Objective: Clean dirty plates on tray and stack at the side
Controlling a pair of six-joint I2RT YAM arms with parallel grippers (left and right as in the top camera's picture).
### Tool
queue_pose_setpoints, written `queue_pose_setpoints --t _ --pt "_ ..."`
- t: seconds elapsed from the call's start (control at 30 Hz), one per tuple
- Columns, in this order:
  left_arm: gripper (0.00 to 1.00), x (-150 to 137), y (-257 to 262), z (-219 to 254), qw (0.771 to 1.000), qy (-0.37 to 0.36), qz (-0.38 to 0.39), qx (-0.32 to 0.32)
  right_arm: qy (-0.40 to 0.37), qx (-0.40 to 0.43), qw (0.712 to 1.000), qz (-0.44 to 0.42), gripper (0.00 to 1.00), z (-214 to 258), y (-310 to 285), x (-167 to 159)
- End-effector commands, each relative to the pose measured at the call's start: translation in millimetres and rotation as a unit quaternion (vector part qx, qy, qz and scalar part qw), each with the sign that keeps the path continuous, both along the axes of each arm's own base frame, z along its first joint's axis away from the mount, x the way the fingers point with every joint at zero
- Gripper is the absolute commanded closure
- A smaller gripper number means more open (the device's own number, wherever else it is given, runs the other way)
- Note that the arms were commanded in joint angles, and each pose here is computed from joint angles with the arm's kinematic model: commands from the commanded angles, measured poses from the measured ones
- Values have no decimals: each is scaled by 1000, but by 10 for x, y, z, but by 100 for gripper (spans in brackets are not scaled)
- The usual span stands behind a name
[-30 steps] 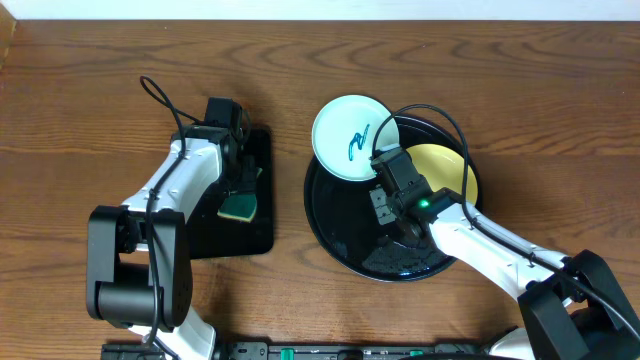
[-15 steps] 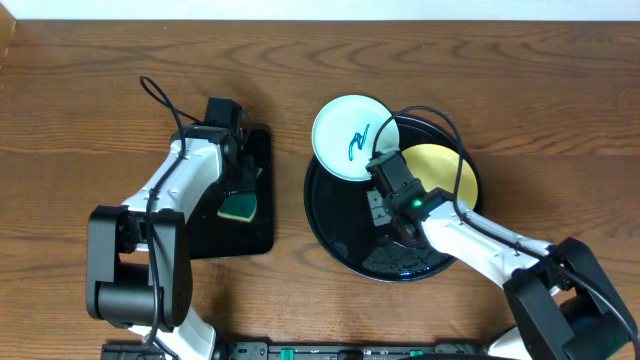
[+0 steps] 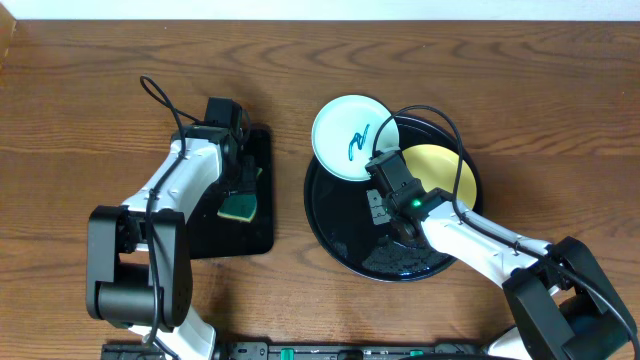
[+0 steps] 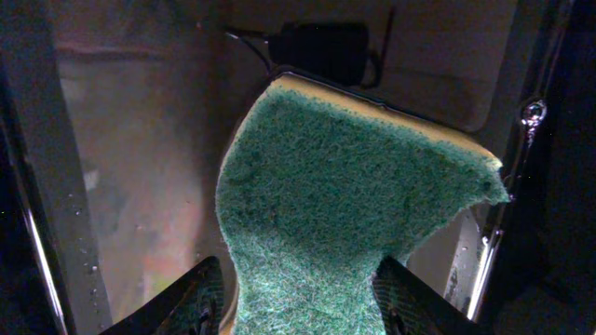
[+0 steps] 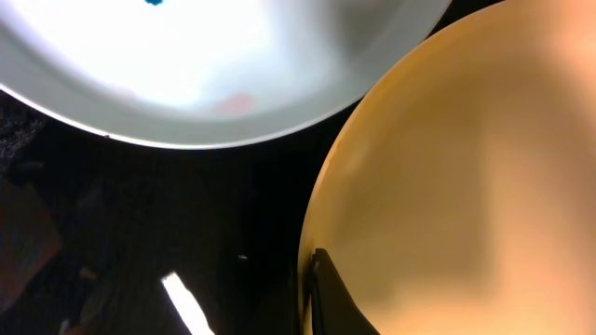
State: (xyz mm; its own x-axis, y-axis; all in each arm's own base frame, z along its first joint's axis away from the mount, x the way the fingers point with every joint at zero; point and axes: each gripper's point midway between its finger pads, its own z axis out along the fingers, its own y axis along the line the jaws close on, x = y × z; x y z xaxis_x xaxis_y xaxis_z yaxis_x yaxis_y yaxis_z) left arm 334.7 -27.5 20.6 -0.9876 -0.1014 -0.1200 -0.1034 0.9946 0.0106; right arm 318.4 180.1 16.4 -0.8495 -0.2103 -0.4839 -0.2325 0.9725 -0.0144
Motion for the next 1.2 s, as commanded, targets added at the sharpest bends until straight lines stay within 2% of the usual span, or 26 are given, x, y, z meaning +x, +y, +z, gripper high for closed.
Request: queue_pose_setpoints --t 0.0,0.5,0.9,1.17 --pt "46 -41 21 -63 1000 12 3 2 -10 -1 1000 -5 99 39 24 44" --pt "45 -40 21 -63 1000 12 3 2 -54 30 998 -3 99 611 97 144" --pt "46 -41 21 -65 1000 12 3 2 -7 85 996 38 99 580 318 -36" --pt "45 -41 21 -63 1000 12 3 2 -1 82 996 38 99 562 304 -58"
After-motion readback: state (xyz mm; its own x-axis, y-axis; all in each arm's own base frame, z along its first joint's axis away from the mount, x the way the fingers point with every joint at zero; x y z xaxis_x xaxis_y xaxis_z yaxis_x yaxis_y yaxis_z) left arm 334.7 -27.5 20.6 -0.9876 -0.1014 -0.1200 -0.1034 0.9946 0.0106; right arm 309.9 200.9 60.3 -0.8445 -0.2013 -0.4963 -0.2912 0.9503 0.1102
